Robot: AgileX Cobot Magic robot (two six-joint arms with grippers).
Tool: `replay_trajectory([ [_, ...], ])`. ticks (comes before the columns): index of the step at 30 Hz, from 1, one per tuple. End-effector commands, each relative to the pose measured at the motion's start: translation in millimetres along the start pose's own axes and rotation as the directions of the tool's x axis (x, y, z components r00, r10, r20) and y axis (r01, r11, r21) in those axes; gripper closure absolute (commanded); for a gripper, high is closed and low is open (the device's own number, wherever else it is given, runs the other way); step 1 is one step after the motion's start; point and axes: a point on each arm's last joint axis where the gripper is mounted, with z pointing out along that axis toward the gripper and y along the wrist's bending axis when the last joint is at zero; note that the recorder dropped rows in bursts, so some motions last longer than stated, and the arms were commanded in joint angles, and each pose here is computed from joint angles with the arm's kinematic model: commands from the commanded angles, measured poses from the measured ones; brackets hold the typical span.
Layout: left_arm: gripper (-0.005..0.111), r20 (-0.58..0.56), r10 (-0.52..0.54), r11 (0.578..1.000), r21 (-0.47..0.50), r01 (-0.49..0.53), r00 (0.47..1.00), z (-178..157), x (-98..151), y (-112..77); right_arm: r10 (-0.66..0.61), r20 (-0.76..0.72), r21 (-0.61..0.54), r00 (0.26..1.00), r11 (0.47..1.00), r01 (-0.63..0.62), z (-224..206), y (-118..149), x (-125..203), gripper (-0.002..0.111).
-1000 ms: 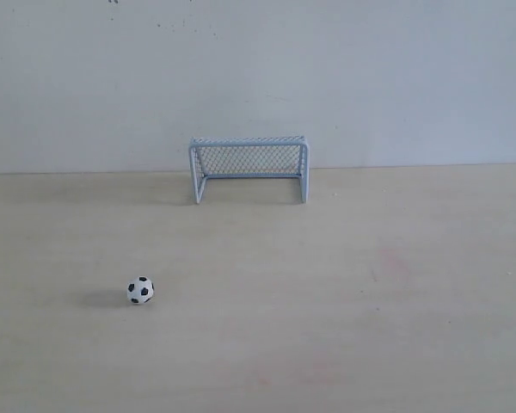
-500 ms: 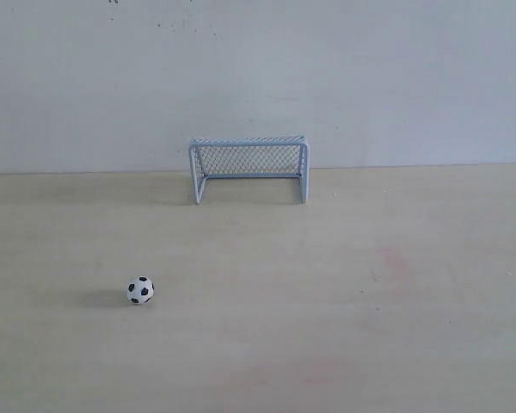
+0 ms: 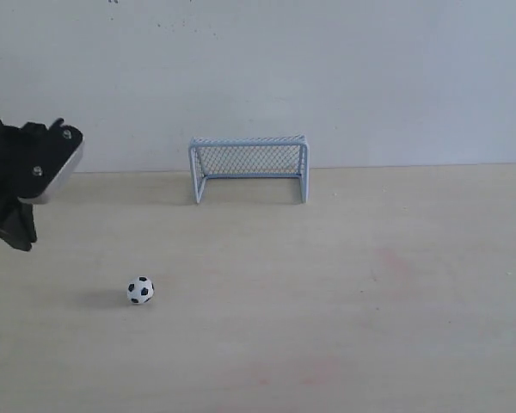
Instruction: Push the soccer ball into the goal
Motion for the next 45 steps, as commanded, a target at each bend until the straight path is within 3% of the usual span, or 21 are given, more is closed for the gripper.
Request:
replay_trajectory([
  [1,0.102,0.073,0.048,0.997,0.06,-0.053,0.996,31.3,-8.2,3.9,0.0,0.014,0.003,1.0,1.0,0.0,-0.3,-0.2,-1.0,0.109],
  [9,0.102,0.058,0.144,0.987,0.061,-0.147,0.988,94.9,-9.1,5.3,0.0,0.014,0.003,1.0,1.0,0.0,-0.3,-0.2,-1.0,0.109],
  [21,0.102,0.033,0.293,0.955,0.036,-0.294,0.955,133.6,-34.7,13.4,0.0,0.014,0.003,1.0,1.0,0.0,-0.3,-0.2,-1.0,0.109],
  [45,0.102,0.09,0.276,0.96,0.033,-0.279,0.957,138.0,-41.2,12.6,0.0,0.014,0.003,1.0,1.0,0.0,-0.3,-0.2,-1.0,0.109],
])
